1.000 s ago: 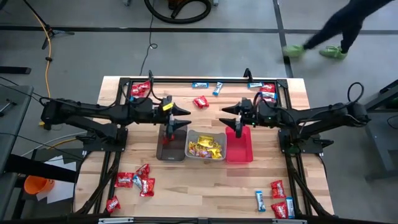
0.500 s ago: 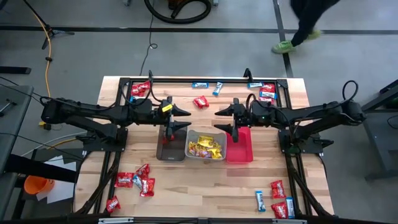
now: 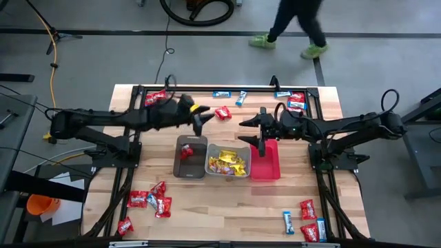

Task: Sort candy
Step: Put the red candy into the black bin

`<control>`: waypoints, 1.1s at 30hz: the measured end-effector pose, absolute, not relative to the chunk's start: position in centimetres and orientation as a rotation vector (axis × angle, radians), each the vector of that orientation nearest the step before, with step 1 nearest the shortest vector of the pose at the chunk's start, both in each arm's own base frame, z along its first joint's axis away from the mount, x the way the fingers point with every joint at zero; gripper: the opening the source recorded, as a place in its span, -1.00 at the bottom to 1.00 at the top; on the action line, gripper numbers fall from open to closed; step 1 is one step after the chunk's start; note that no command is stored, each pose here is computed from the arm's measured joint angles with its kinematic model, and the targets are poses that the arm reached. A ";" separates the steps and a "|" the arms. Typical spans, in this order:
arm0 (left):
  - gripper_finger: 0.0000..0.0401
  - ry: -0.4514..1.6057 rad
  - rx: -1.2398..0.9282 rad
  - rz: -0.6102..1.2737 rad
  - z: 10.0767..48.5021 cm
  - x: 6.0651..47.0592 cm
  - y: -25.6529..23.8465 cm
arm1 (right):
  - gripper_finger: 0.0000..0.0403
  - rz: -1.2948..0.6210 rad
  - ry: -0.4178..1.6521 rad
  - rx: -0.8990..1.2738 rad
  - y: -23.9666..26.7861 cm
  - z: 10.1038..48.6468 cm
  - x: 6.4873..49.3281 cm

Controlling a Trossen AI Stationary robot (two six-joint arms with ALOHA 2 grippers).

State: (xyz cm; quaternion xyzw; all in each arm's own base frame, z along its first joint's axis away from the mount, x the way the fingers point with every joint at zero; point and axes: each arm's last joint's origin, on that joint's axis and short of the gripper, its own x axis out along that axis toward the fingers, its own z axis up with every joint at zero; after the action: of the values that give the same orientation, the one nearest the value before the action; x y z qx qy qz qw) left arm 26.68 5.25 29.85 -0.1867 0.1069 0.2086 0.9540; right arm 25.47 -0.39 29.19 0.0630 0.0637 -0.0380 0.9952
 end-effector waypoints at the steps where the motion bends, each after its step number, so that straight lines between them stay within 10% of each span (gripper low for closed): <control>1: -0.06 0.260 -0.385 0.443 29.9 27.2 6.1 | 0.30 -0.078 0.120 0.127 -0.4 29.3 25.4; 12: -0.06 0.770 -0.302 0.465 25.8 34.7 14.2 | 0.30 -0.118 0.085 0.137 -1.3 30.1 24.7; 33: -0.06 1.010 -0.327 0.598 14.5 39.1 17.2 | 0.30 -0.136 0.078 0.244 -1.4 30.0 24.7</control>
State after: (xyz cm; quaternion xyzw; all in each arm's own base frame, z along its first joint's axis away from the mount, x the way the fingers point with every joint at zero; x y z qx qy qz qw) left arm 39.06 17.15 14.51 -0.1537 0.4742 0.2810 0.8201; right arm 24.73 -1.36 30.05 0.1216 0.0390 -0.0676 0.9895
